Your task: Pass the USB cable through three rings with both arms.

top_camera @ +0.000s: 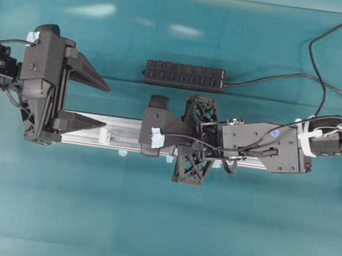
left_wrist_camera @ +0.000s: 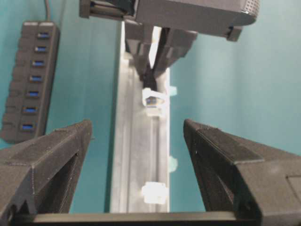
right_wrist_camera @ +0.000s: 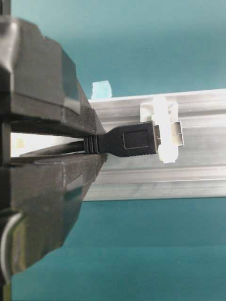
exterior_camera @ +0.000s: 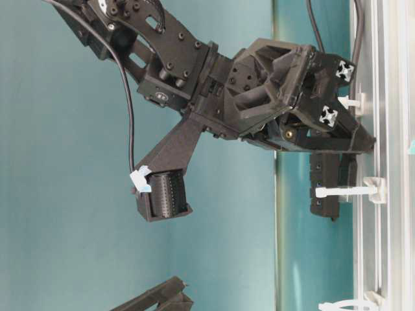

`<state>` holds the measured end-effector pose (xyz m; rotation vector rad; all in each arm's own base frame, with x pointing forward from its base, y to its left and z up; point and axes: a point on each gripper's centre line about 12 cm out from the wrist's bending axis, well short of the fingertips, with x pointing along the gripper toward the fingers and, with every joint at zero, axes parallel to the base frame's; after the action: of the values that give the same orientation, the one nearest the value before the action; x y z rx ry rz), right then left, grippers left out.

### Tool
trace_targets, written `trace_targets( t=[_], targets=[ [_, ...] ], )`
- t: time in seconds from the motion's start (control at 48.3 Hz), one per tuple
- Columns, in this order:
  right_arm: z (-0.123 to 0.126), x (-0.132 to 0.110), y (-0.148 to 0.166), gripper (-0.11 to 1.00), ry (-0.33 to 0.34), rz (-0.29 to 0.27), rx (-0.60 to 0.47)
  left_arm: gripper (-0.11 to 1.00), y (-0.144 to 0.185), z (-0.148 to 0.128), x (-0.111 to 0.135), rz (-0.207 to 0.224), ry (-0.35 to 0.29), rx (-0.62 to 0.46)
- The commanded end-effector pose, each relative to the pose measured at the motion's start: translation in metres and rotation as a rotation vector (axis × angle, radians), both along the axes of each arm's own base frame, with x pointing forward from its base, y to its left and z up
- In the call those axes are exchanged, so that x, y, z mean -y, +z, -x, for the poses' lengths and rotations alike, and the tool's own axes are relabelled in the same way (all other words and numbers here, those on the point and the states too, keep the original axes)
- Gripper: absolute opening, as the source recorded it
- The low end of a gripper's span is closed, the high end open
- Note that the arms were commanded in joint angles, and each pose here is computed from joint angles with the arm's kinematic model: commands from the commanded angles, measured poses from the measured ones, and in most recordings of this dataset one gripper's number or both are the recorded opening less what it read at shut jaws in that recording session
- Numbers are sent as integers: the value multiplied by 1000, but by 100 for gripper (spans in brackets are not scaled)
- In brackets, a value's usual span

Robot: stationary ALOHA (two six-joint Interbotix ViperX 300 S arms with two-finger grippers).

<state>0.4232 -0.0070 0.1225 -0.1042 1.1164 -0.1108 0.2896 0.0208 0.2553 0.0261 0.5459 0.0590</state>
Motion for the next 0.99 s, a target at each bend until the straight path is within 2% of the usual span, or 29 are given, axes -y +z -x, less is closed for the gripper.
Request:
trace_targets(
  t=[0.0, 0.394, 0.601, 0.829, 0.974],
  targets=[
    [-4, -8, 1, -8, 22, 0, 6, 87, 8, -1, -1, -4, 1, 27],
    [-17, -11, 11, -8, 24, 3, 26, 87, 8, -2, -1, -2, 3, 24],
    [-19, -8, 24, -8, 13, 3, 55, 87, 7, -2, -1, -2, 3, 21],
    [-19, -10, 25, -8, 11, -5, 57, 87, 7, -2, -1, -2, 3, 20],
    [-20, -12, 26, -8, 11, -11, 68, 87, 0, -5, -1, 14, 11, -2]
  ],
)
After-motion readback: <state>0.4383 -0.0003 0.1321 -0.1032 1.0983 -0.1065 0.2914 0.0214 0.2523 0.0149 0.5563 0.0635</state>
